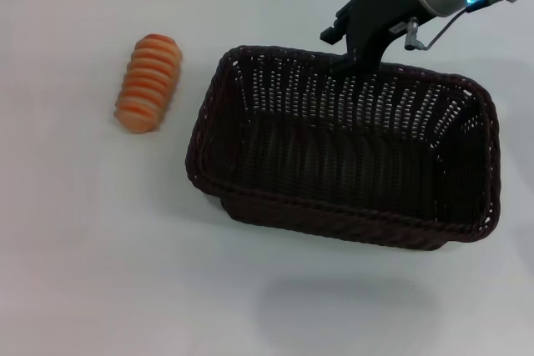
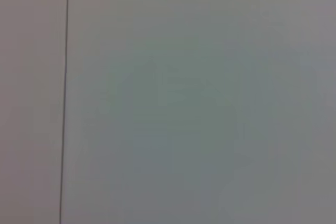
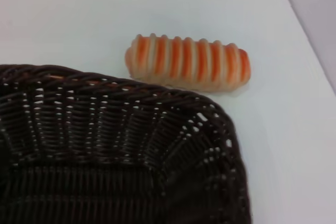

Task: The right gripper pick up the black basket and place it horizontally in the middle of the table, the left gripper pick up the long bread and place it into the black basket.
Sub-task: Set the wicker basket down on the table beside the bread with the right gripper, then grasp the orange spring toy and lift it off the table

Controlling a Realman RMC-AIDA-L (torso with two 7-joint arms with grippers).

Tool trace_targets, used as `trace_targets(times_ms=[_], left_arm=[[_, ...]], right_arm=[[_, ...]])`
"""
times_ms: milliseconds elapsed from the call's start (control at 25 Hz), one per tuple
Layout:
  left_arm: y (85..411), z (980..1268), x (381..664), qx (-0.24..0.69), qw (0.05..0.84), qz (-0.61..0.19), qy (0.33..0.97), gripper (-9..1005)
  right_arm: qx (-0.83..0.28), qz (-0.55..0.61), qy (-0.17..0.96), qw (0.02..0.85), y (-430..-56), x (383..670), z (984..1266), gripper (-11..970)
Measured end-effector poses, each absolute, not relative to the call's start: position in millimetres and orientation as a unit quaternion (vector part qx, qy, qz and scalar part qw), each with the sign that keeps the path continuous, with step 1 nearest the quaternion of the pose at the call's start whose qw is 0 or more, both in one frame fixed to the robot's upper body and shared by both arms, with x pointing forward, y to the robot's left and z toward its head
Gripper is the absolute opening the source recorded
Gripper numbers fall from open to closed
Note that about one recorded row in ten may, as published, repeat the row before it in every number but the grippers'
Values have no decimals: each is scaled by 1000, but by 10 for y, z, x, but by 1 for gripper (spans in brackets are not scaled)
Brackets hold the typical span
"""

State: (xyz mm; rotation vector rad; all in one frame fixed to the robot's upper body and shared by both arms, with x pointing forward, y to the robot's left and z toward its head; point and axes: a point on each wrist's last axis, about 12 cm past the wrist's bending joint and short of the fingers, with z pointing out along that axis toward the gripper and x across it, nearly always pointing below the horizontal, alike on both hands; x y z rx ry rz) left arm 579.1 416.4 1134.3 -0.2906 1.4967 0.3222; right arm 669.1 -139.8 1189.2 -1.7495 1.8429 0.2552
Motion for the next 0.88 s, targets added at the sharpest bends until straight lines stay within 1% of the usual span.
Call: trace_targets(times_ms=[80, 200, 280, 360, 480, 560, 640, 880], left_arm=[[4156, 11350, 5798, -130, 712, 144, 675, 858], [4156, 11352, 5797, -130, 712, 144, 675, 858], [4154, 11346, 5800, -130, 708, 143, 679, 857], [4150, 11361, 5809, -129, 707, 141, 680, 857], [4139, 11410, 5824, -127, 710, 140, 678, 858], [4133, 11437, 5833, -125, 711, 140, 677, 858], [4119, 11463, 5845, -123, 712, 138, 677, 858], [4051, 11506, 5876, -113, 715, 131, 678, 859]], right_arm=[[-654, 85, 690, 298, -1401, 6698, 11921, 309], [-642, 69, 693, 320, -1440, 6703, 12026, 389], [-623, 61, 699, 346, -1501, 6693, 12146, 443], [-597, 54, 703, 383, -1585, 6646, 12301, 443], [-550, 32, 691, 468, -1758, 6427, 12588, 443], [-529, 11, 677, 511, -1875, 6254, 12727, 443], [-507, -2, 671, 541, -1991, 6085, 12847, 443], [-430, -28, 673, 601, -2333, 5691, 13050, 443]])
